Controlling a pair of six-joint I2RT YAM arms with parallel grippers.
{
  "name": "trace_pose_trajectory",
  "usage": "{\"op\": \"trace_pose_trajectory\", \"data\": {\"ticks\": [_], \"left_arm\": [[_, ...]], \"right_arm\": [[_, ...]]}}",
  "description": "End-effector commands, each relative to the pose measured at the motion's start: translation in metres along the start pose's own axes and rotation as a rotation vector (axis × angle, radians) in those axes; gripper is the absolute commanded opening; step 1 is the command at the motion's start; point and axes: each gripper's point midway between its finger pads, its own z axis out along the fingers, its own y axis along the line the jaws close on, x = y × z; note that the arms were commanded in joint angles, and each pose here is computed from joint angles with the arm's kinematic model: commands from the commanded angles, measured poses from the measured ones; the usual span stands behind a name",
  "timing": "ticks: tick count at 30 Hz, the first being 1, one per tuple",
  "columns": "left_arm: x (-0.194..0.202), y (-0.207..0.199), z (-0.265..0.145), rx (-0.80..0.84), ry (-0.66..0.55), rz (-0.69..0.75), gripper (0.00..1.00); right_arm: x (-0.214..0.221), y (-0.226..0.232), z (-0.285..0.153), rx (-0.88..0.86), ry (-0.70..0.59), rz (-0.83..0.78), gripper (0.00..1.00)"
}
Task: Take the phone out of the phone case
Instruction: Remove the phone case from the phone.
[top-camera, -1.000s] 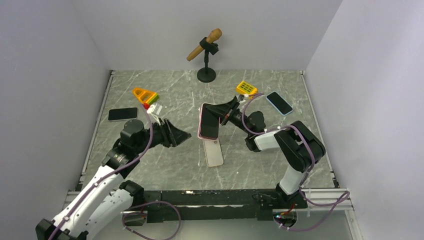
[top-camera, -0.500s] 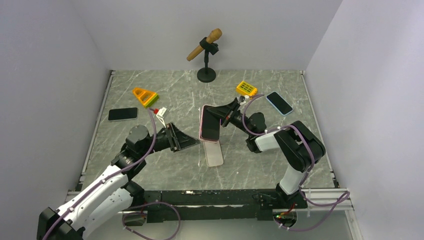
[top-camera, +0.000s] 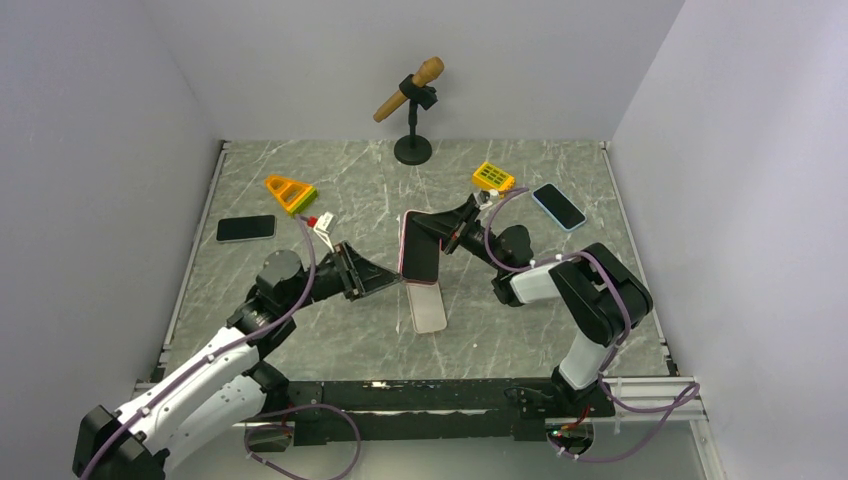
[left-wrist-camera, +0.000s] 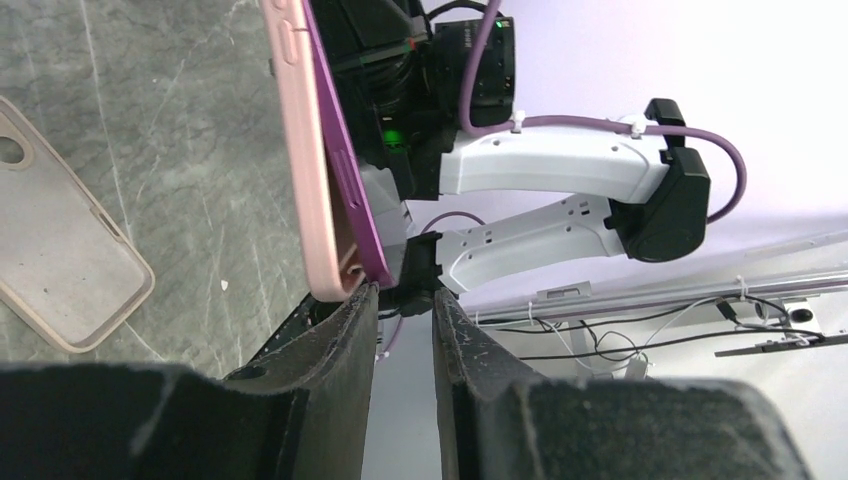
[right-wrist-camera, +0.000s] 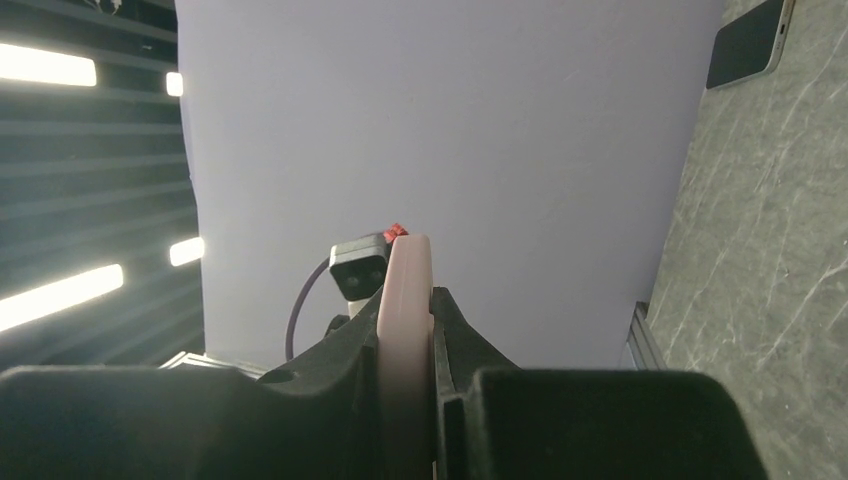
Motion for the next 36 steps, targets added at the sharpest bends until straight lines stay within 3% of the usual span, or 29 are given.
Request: {"op": "trace_pose_trajectory", "data": {"ticks": [1,9,15,17,21,22,27,30,33,36], "left_arm": [[-0.006,-0.006,0.006,0.034,-0.022,0.002,0.31],[-0.007,0.0,0.012,0.03,-0.022,-0.022,0.32],[-0.012,-0.009,0.028,0.05,0.028,-0.005,0.32],[-0.014,-0.008,0.034,0.047,0.038,-0.01,0.27],[-0.015,-0.013,0.044,0.103,0.078,-0.026,0.06],[-0.016,-0.013,0.045,0.119,0.081,-0.041,0.03],[-0.032,-0.022,0.042,0.176,-0.007,-0.111,0.0],[-0.041,-0.026,0.039,0.182,-0.042,-0.124,0.0],[-0.051,-0.03,0.035,0.191,-0.063,-0.143,0.0],[-0.064,-0.034,0.026,0.218,-0.122,-0.186,0.0]], "right_arm": [[0.019,0.07,-0.003,-0.25,0.05,-0.124,0.0],[0.029,0.065,0.004,-0.232,0.079,-0.133,0.0],[0.054,0.052,0.012,-0.175,0.21,-0.211,0.0],[0.065,0.047,0.015,-0.148,0.287,-0.257,0.0],[0.08,0.036,0.014,-0.063,0.395,-0.343,0.0],[0.081,0.033,0.011,-0.043,0.395,-0.361,0.06],[0.07,0.029,-0.011,0.004,0.342,-0.424,0.59],[0.06,0.047,-0.031,-0.098,0.283,-0.448,0.81],[0.047,0.067,-0.058,-0.242,0.187,-0.42,0.91],[0.04,0.055,-0.06,-0.212,0.137,-0.383,0.85]]}}
